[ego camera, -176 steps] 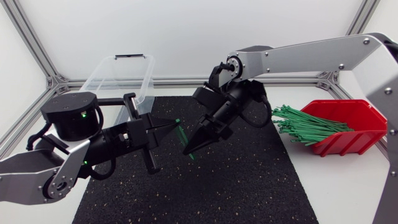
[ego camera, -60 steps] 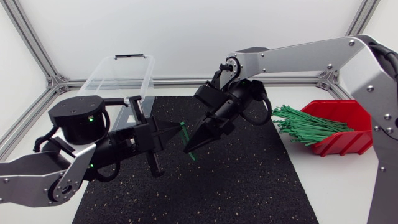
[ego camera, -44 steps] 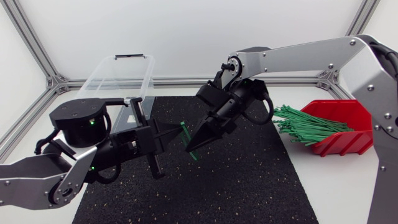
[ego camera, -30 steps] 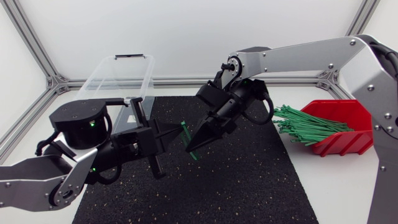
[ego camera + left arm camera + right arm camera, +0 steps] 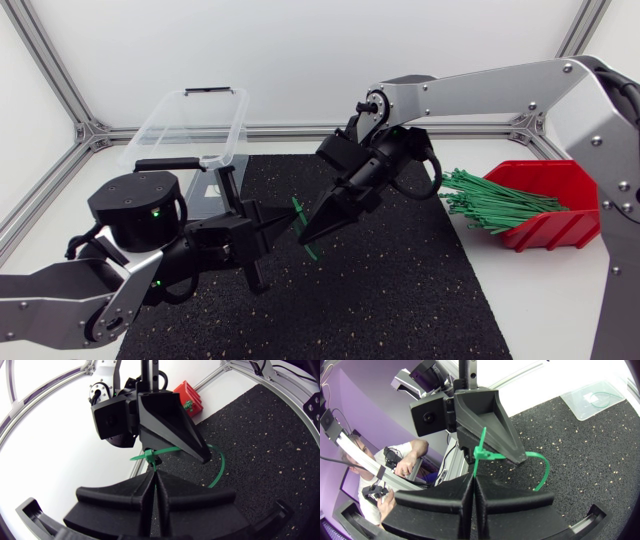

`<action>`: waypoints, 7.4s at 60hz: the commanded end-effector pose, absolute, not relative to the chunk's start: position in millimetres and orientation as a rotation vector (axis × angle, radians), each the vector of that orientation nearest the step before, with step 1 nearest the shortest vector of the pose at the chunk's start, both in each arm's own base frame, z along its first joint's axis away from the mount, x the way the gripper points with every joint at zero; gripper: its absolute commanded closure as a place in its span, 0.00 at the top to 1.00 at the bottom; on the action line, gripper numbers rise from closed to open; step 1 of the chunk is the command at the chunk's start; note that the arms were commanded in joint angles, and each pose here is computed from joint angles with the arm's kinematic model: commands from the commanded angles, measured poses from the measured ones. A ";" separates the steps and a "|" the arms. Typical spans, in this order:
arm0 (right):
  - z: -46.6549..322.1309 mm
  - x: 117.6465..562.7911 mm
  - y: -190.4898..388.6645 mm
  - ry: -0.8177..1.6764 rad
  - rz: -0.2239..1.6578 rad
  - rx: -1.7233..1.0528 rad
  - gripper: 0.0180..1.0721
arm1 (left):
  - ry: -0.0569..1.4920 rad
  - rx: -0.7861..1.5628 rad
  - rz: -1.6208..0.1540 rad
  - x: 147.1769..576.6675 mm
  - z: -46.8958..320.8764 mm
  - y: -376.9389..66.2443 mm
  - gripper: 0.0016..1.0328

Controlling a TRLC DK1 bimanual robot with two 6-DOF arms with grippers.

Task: Take a green cable tie from the red box, thread the tail through the head to close it, then place it in the transparent bin on the left.

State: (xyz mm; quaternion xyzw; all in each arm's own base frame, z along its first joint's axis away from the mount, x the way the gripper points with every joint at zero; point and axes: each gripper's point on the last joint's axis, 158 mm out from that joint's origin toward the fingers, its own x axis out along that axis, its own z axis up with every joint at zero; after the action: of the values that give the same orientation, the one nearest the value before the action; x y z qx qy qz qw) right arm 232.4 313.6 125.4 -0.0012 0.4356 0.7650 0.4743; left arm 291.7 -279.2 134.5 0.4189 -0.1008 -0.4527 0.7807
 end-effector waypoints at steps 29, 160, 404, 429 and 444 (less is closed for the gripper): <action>137.2 230.5 314.3 1.049 1.887 -0.002 0.19 | -0.215 0.937 -0.996 283.1 120.5 -281.0 0.03; 158.6 261.2 320.7 0.909 1.828 -0.137 0.05 | -0.162 0.790 -1.022 287.1 135.8 -288.6 0.03; 170.3 367.7 75.3 0.773 0.708 -0.757 0.95 | 0.471 0.764 -0.305 488.7 253.3 -56.1 0.97; 212.6 348.1 31.6 0.471 0.423 -0.559 0.95 | 0.311 0.555 -0.244 418.1 270.6 -67.9 0.96; 211.6 326.8 15.5 0.447 0.295 -0.487 0.95 | 0.280 0.464 -0.212 372.6 261.5 -63.5 0.96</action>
State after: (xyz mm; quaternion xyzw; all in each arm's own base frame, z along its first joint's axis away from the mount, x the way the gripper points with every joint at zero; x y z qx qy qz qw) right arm 330.5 21.7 216.3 -0.2641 0.2172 0.1617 0.9257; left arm 387.8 -65.8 263.8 0.2555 0.1452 -0.1117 0.9493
